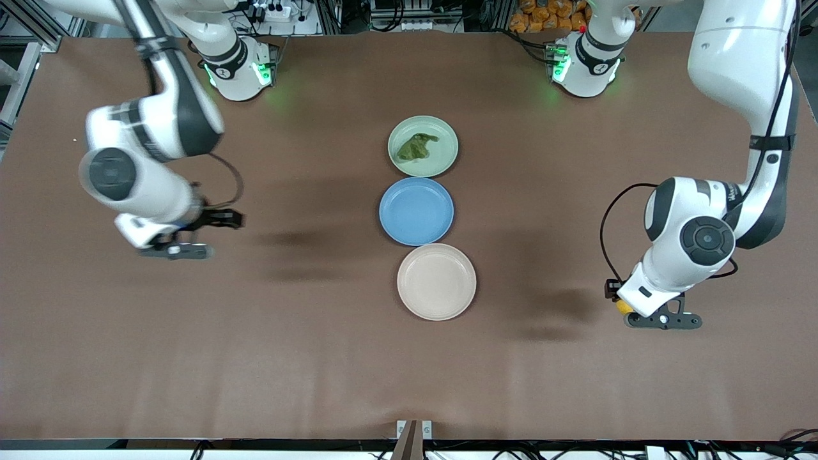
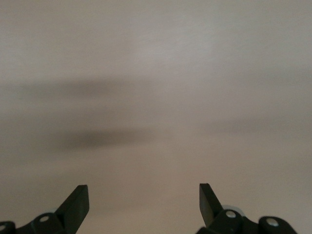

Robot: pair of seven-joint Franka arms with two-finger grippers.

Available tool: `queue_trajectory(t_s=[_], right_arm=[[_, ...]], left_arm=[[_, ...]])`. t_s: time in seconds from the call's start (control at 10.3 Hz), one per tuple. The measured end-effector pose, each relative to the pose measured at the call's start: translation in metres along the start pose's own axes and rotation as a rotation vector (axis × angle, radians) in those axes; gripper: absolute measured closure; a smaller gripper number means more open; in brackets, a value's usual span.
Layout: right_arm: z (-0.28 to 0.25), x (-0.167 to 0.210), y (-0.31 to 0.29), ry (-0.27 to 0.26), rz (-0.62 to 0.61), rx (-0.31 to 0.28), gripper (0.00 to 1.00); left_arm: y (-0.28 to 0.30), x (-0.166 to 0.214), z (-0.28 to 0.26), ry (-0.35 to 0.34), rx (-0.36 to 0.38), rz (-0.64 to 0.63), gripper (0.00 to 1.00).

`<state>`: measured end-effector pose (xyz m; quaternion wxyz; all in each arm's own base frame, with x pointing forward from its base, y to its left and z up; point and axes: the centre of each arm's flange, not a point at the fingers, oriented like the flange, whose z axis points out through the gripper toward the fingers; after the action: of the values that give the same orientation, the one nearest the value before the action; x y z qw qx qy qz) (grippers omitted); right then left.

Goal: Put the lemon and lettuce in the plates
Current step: 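Withdraw the right gripper while the left gripper lifts the lemon, then carry the lemon with the left gripper over the cream plate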

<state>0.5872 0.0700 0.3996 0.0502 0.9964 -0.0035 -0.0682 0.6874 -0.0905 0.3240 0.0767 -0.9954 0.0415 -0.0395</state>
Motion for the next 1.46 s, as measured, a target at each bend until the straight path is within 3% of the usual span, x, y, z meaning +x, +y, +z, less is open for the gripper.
queue_trajectory(t_s=[0.29,0.58,0.87,1.26,1.46], right_arm=[[-0.061,0.005,0.077,0.020,0.014,-0.010,0.00],[-0.134,-0.004,0.087,0.039,0.034,-0.011,0.00],[-0.181,-0.020,0.094,0.029,0.050,-0.012,0.00],[-0.229,-0.048,0.112,0.092,0.084,-0.011,0.00],[-0.233,-0.051,0.122,0.103,0.103,0.028,0.00]], left_arm=[[0.017,-0.005,-0.053,0.009,0.000,0.023,0.34],[0.038,-0.014,-0.088,0.006,-0.039,-0.026,0.34],[0.111,-0.030,-0.092,-0.013,-0.080,-0.152,0.34],[0.214,-0.052,-0.081,-0.039,-0.092,-0.238,0.34],[0.244,-0.050,-0.079,-0.009,-0.130,-0.307,0.34]])
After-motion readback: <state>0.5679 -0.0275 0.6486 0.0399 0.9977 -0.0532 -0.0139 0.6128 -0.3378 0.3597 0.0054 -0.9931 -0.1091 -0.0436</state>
